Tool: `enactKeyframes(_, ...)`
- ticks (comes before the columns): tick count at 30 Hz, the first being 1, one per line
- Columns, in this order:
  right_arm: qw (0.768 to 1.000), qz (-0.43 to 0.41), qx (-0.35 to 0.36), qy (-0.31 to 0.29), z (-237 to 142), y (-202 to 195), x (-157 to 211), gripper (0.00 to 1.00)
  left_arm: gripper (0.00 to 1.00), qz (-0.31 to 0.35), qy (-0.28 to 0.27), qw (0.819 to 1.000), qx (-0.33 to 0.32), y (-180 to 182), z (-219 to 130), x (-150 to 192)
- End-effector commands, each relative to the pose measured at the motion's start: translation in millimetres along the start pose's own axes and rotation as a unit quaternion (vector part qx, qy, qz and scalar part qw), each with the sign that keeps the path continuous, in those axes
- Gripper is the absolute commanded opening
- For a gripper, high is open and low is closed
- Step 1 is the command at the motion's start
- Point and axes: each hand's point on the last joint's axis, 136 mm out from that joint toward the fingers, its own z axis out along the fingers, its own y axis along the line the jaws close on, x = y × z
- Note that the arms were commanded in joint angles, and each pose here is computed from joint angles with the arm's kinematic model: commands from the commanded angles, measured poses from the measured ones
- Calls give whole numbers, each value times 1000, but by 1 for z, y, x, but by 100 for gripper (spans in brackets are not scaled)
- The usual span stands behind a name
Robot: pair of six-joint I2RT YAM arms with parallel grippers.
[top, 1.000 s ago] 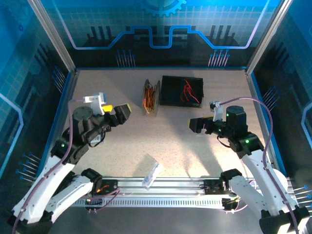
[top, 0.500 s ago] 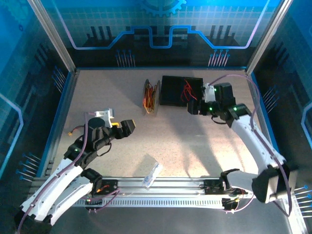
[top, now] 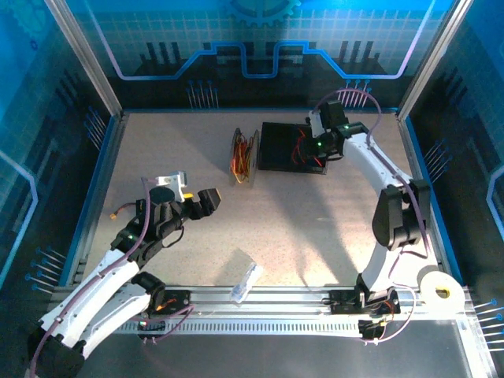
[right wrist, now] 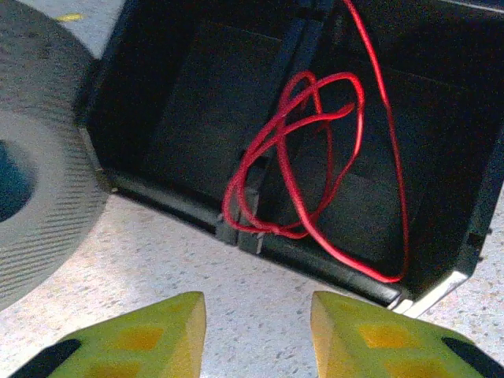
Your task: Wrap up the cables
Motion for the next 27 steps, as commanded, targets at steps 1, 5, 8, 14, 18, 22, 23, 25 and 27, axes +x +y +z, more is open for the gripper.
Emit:
enactKeyframes(1, 999, -27, 36, 26, 12, -15, -1, 40, 99, 18, -15, 1000, -3, 1, 1, -3)
enactKeyframes(5, 998, -35, 33, 34, 31, -16, -12, 40, 99, 22, -16, 1000, -5, 2, 3, -5)
enactKeyframes(8, 998, -38, 39, 40, 45, -20, -17, 39, 100, 24, -17, 1000, -6, 2, 3, -5)
enactKeyframes(14, 996, -45, 54, 46, 63, -30, -23, 19, 100, 23, -17, 1000, -5, 0, 1, -6)
enactKeyframes(18, 995, -55, 68, 40, 49, -31, -26, 0, 99, 17, -14, 1000, 3, -4, -1, -7)
enactKeyframes(22, 995, -69, 73, 0, 13, -20, -36, 0, 99, 17, -17, 1000, 10, -9, -8, -12)
enactKeyframes(23, 995, -72, 72, -11, 3, -16, -38, 0, 99, 17, -18, 1000, 12, -11, -10, -12)
enactKeyframes(25, 994, -77, 69, -45, -24, -7, -46, 0, 100, 17, -18, 1000, 20, -15, -14, -14)
enactKeyframes(27, 992, -75, 62, -77, -50, 0, -50, 0, 100, 19, -18, 999, 24, -20, -19, -17)
